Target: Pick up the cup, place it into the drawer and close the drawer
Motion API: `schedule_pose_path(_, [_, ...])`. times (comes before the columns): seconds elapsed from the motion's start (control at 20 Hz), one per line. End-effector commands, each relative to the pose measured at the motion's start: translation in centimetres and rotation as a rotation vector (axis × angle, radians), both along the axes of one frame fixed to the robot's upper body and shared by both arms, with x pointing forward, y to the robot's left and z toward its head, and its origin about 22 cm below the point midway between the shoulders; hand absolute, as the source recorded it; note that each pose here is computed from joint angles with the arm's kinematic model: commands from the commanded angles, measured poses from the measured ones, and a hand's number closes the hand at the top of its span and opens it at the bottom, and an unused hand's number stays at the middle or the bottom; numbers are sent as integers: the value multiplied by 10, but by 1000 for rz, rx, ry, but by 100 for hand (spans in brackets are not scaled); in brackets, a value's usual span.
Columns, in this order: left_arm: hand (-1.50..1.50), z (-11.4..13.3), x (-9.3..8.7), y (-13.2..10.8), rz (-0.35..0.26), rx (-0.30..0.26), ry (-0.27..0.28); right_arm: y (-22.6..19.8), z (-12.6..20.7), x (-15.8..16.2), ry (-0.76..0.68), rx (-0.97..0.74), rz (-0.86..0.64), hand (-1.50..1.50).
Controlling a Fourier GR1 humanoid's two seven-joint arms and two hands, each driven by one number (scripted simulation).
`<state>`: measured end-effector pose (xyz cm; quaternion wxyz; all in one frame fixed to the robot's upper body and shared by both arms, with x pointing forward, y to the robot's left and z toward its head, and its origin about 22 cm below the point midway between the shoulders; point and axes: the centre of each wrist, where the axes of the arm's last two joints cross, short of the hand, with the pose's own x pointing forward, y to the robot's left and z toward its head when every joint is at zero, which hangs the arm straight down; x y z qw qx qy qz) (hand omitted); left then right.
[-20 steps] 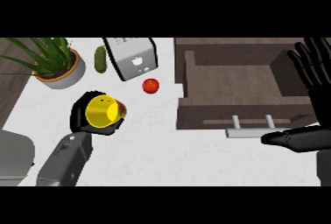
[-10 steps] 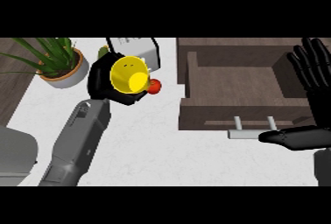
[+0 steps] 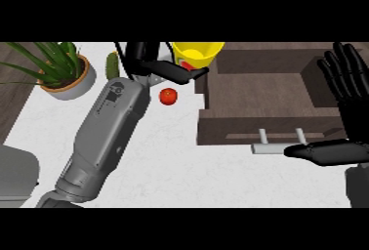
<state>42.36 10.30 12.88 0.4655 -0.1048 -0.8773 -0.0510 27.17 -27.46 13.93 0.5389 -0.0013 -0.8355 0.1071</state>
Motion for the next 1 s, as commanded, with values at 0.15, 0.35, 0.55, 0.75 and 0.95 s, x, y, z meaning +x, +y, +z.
schedule_pose_path(0.15, [150, 40, 11, -48, 50, 107, 82, -7, 4, -11, -11, 19, 4, -150])
schedule_pose_path(0.35, [150, 66, 21, -69, 75, 148, 189, -13, 9, 8, -25, 7, 18, -150])
schedule_pose_path(0.55, [150, 43, 23, -72, 123, 253, 237, -5, 5, 6, -27, 8, 46, -150])
schedule_pose_path(0.75, [150, 17, 23, -66, 84, 317, 317, 11, 12, 15, -46, 11, 100, -150])
schedule_pose_path(0.95, [150, 18, 23, -72, 60, 441, 357, 19, 13, 17, -64, -1, 124, -150])
